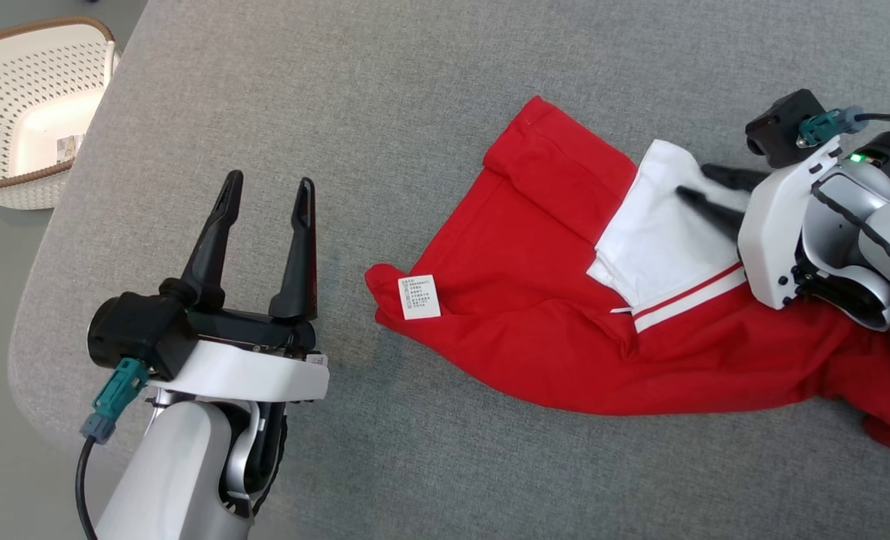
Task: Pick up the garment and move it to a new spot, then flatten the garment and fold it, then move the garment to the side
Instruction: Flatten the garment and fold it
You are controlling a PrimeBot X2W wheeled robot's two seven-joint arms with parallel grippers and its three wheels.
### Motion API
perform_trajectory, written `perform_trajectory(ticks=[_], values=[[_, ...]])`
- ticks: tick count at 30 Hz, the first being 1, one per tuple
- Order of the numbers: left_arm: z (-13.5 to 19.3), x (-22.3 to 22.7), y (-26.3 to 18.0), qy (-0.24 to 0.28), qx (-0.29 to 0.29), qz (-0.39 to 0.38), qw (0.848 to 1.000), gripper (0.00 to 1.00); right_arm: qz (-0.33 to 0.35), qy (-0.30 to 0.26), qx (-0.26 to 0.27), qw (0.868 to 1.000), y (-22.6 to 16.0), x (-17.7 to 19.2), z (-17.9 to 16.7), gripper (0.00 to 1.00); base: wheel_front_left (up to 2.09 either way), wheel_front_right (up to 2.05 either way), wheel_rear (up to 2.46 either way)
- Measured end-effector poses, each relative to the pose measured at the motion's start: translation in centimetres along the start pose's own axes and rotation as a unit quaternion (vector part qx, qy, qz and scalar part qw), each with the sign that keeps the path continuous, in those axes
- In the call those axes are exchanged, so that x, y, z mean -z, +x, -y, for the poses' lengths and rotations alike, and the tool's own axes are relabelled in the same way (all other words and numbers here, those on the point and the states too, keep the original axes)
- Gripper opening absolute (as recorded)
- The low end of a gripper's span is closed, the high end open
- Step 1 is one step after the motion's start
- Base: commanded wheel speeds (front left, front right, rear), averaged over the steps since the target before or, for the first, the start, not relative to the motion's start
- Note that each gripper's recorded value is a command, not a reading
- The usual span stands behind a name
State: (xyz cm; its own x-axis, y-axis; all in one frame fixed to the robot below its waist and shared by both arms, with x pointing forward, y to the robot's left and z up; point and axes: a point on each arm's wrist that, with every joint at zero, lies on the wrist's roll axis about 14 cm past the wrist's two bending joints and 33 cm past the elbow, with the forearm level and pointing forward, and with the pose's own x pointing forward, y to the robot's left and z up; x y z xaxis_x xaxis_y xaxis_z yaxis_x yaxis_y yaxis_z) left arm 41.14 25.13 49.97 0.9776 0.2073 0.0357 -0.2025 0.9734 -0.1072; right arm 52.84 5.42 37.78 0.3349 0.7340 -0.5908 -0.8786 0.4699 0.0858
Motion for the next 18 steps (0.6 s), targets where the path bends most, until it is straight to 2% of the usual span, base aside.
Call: perform_trajectory(ticks=[7,10,18], values=[[0.2,-0.4,0.1,0.0,0.005,0.009,1.0,1.0,0.05,-0.002,0.015,0.999,-1.1,-1.7,0.6,0.0,0.0,0.0,0.0],[0.2,-0.6,0.0,0.002,0.009,0.012,1.0,1.0,0.093,-0.005,0.019,0.995,-2.2,-3.7,0.5,0.0,0.0,0.0,0.0],[1.1,-1.2,-0.3,0.004,0.032,0.021,0.999,1.0,0.2,-0.041,0.035,0.978,-7.5,-7.5,-0.4,0.0,0.0,0.0,0.0]])
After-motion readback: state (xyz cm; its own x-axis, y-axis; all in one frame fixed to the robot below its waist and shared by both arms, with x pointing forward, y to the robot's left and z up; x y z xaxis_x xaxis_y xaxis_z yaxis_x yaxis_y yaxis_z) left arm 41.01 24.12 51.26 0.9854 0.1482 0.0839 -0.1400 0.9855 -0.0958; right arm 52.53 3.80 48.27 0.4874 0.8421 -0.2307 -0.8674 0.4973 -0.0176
